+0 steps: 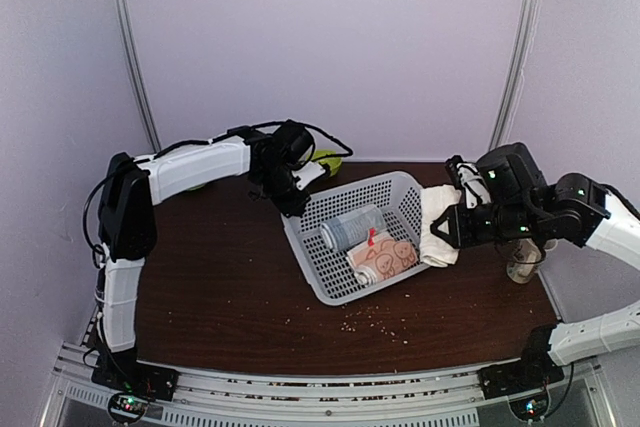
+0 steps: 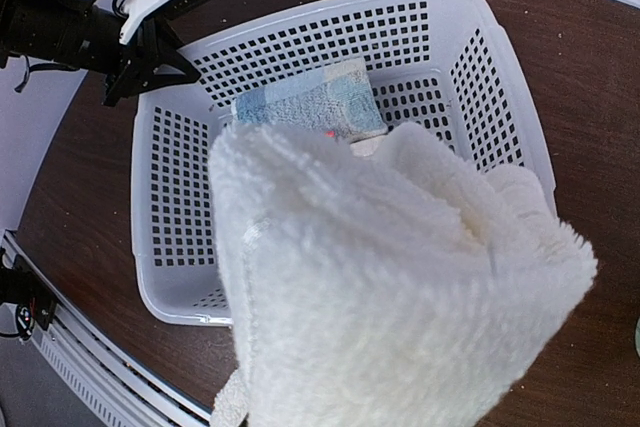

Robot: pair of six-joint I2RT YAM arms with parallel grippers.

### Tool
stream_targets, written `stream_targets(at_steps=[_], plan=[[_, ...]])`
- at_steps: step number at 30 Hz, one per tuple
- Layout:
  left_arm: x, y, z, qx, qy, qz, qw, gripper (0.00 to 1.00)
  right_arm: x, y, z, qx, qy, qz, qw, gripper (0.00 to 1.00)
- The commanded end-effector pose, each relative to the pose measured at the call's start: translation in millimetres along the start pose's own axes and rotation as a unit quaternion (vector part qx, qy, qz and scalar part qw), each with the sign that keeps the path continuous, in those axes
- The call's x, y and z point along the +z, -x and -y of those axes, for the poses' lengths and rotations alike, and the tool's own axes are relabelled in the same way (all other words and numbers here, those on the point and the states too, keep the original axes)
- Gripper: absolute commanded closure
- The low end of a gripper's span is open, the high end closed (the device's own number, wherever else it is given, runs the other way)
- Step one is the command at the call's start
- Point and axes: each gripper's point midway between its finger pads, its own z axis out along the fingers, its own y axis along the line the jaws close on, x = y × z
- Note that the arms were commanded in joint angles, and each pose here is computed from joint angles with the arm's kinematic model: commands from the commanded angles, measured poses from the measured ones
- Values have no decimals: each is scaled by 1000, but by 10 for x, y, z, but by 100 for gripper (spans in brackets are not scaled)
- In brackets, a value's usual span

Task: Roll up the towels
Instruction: Move the storage box to the center of the board.

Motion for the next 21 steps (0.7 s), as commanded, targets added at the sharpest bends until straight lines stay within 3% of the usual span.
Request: stream_targets(at_steps=[1, 7, 10, 14, 21], plan=[[129, -208, -56, -55, 25, -24, 998, 100, 59, 106, -85, 4, 13, 16, 1000, 100], [117, -554, 156, -215, -8, -51, 975, 100, 196, 128, -143, 18, 14, 9, 1000, 100], [119, -731, 375, -316, -35, -47, 947, 100, 276, 160, -161, 32, 11, 4, 999, 100], [142, -1036, 558, -412, -14, -62, 909, 100, 382, 231, -200, 54, 18, -1, 998, 100], [261, -1234, 830, -523, -5, -96, 847, 100, 558, 458, -336, 100, 60, -9, 993, 100]])
